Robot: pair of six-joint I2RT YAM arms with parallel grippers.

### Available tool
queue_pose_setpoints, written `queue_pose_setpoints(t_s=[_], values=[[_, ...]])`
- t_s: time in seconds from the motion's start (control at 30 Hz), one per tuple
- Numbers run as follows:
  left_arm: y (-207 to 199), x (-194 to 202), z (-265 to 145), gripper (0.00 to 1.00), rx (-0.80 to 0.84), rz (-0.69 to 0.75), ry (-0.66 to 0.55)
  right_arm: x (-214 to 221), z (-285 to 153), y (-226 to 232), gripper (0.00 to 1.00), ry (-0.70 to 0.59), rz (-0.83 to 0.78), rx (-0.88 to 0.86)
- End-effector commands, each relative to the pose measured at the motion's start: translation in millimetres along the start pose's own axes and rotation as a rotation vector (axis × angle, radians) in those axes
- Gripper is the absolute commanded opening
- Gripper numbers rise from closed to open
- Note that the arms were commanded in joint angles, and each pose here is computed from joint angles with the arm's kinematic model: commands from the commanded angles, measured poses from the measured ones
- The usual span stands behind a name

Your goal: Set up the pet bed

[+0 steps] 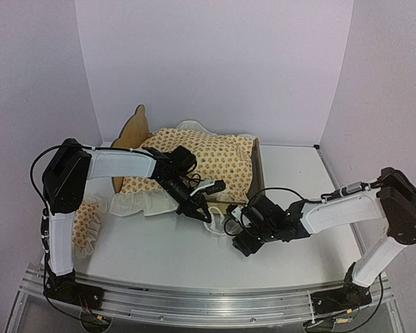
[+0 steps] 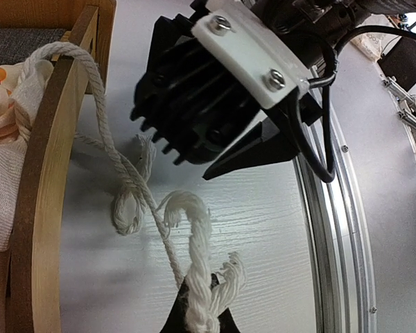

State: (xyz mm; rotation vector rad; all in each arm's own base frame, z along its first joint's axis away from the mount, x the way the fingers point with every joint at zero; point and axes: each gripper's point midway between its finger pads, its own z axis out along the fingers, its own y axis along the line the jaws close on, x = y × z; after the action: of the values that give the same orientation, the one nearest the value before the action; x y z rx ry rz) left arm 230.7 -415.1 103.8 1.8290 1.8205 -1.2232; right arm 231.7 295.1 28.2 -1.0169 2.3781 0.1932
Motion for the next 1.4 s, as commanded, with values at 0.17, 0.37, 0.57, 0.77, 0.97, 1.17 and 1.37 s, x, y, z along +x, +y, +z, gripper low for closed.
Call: queue_pose_setpoints(t_s=[0.17,0.37,0.57,0.77,0.97,1.17,1.37], values=[[0.5,-14.3,-13.9,0.00,-0.055,0.062,-0.032,6.5,28.2,15.3,0.31,0.053,-0.002,-0.106],[2.5,-1.7,-13.5,0.00,-0.074,0.088,0.000,13.3,11.5,11.8,0.00,0.035,0.048,-0.105],[6.1,23.0,-2.9,0.22,-0.097,0.203,0.081,7.9,-34.5,18.0,0.00,0.056,0.133,-0.194],[5.0,35.0,-6.0,0.62,-0.118,0.347,0.193,28.4,-78.1,26.8,0.00,0.169,0.279,-0.329],[-15.3,-5.9,-9.0,0.66,-0.119,0.416,0.189,20.3,-91.9,9.2,0.00,0.170,0.376,-0.310],[32.8,-90.5,2.8,0.54,-0.331,-0.133,-0.145,-3.5,-84.3,-10.5,0.00,0.160,0.497,-0.302],[55.6,-85.9,40.2,0.54,-0.411,-0.305,-0.140,-22.1,-98.2,-23.2,0.00,0.071,0.547,-0.283]])
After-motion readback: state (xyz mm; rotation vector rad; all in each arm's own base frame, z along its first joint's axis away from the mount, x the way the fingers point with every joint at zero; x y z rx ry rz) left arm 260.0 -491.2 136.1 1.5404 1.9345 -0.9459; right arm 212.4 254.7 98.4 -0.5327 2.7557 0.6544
